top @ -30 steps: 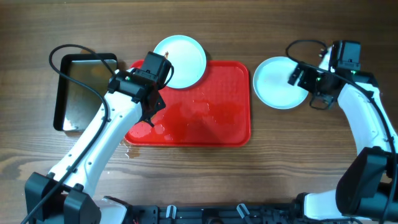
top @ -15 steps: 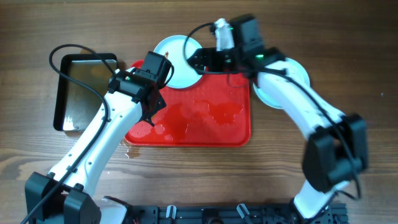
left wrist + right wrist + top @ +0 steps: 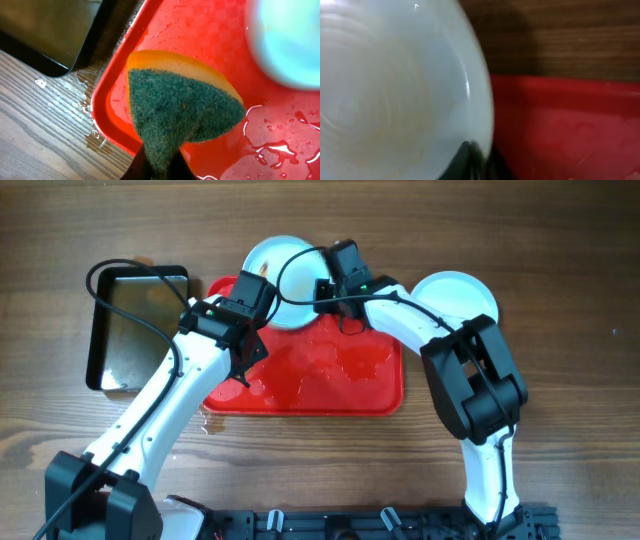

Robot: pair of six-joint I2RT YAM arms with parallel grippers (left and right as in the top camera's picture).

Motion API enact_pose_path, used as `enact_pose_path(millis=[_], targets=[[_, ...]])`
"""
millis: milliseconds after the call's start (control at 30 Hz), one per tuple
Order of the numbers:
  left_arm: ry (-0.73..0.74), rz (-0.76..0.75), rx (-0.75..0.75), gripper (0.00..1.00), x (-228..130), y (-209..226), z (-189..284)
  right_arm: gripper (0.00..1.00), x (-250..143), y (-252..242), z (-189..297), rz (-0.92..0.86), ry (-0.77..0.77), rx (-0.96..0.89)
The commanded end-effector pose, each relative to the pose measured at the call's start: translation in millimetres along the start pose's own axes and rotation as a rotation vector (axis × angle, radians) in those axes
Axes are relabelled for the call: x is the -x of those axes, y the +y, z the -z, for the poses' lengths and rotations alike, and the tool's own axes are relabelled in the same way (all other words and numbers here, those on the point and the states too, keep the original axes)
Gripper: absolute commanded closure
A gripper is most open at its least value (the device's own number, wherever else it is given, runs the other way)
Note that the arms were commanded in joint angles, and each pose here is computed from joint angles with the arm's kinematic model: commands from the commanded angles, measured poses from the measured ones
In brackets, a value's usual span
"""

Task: Clean dirty plates on tray and stack at the side
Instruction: 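Move the right gripper to the last stained plate on the tray, then hold the last plate with the right gripper and scrub it with the sponge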

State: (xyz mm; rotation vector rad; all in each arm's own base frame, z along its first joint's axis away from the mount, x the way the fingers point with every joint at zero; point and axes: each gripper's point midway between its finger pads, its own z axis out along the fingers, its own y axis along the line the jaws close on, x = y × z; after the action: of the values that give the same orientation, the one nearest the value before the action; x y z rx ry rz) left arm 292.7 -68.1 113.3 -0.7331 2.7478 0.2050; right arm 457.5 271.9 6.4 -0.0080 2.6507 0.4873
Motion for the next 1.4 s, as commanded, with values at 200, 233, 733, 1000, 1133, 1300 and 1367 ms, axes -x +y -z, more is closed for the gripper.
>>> enact_pose_path(millis=[200,233,733,1000,1133,1300,1367], targets=[[0.004,-0.004,-0.045,0.96,0,-11,-2,0.96,-89,-27,34,0.006,0.388,-0.092],[-0.005,0.000,-0.057,0.96,2,-14,-2,0.96,-92,-27,41,0.001,0.402,-0.094],[0.106,-0.226,-0.375,0.96,-39,-86,-49,0.96,-117,-18,57,0.086,0.532,-0.003],[0.249,-0.263,-0.449,0.96,-67,-106,-72,0.96,-125,0,54,0.137,0.526,0.014],[0.249,-0.266,-0.422,0.96,-69,-107,-86,0.96,-127,2,54,0.145,0.529,0.015],[0.207,-0.269,-0.240,0.96,-64,-80,-115,0.96,-128,2,55,0.154,0.534,0.015],[0.167,-0.280,-0.114,0.96,-57,-58,-126,0.96,-129,1,56,0.166,0.540,0.013]])
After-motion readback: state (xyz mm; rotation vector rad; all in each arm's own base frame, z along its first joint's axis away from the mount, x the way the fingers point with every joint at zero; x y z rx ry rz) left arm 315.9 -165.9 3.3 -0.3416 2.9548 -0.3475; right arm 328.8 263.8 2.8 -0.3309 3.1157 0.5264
